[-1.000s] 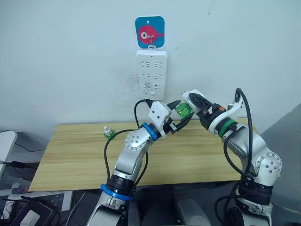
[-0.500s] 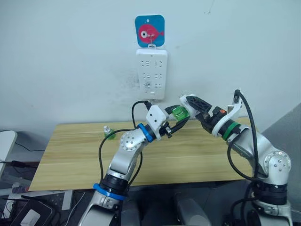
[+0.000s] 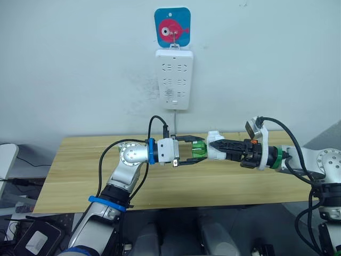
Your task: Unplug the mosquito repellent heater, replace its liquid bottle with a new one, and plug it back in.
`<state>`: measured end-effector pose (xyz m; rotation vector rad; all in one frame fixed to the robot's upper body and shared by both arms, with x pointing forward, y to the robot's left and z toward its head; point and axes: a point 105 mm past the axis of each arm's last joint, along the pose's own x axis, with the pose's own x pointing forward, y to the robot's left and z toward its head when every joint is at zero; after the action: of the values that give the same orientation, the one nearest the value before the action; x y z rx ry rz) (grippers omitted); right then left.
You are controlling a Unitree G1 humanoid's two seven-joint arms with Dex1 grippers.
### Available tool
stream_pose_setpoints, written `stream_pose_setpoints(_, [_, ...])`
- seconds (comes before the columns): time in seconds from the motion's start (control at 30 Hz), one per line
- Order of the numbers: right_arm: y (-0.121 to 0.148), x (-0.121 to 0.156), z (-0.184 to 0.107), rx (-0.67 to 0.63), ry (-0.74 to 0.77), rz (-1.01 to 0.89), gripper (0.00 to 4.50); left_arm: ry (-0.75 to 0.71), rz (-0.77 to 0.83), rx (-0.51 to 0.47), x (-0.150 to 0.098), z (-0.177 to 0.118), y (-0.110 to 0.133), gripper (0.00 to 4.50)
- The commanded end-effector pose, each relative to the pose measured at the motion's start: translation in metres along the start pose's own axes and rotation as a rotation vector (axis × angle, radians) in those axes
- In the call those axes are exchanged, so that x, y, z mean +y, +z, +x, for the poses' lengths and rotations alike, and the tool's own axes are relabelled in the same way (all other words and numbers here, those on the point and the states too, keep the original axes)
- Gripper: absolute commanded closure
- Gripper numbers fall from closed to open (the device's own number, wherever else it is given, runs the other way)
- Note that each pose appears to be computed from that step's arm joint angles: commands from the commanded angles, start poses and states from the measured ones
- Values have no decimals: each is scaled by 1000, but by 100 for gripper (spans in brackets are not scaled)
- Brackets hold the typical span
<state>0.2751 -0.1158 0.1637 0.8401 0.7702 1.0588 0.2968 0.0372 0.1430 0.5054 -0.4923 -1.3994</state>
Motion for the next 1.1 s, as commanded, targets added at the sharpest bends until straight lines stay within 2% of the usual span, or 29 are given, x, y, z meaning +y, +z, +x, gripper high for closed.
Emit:
stream_pose_setpoints(0.03, [3,14,0,9,65,-22,1,3,30,-45,-2,3,12,222])
stream_pose_setpoints(0.17, [2,13,-2,22,54,-24,1,22,20,-41,-4,2,11,222])
stream_pose_setpoints(0.27, [2,12,-2,22,31,-33,57,24,16,-45,-5,3,12,222])
stream_pose_setpoints(0.37, [1,13,-2,26,31,-38,152,28,9,-51,-5,5,12,222])
stream_pose_setpoints(0.53, [1,15,-1,17,39,-49,151,10,-20,-70,-8,7,16,222])
stream_pose_setpoints(0.63, [-3,20,-1,44,48,-73,151,57,-338,-90,4,7,16,222])
stream_pose_setpoints(0.73, [-10,26,-3,90,55,-108,151,-15,-674,-80,4,7,19,222])
stream_pose_setpoints(0.77, [-13,28,-4,112,54,-125,151,-52,-814,-73,3,6,19,222])
stream_pose_setpoints(0.83, [-18,31,-5,139,58,-139,151,-130,-1226,-76,9,1,20,222])
stream_pose_setpoints(0.87, [-19,31,-6,146,59,-142,151,-160,-1348,-81,11,0,22,222])
stream_pose_setpoints(0.93, [-20,33,-6,159,62,-151,151,-223,-1492,-119,14,-4,28,222])
stream_pose_setpoints(1.0, [-20,34,-7,166,60,-161,151,-213,-1635,-173,24,-4,28,222])
stream_pose_setpoints(1.1, [-18,35,-8,157,62,-164,151,-207,-1706,-160,17,-4,23,222])
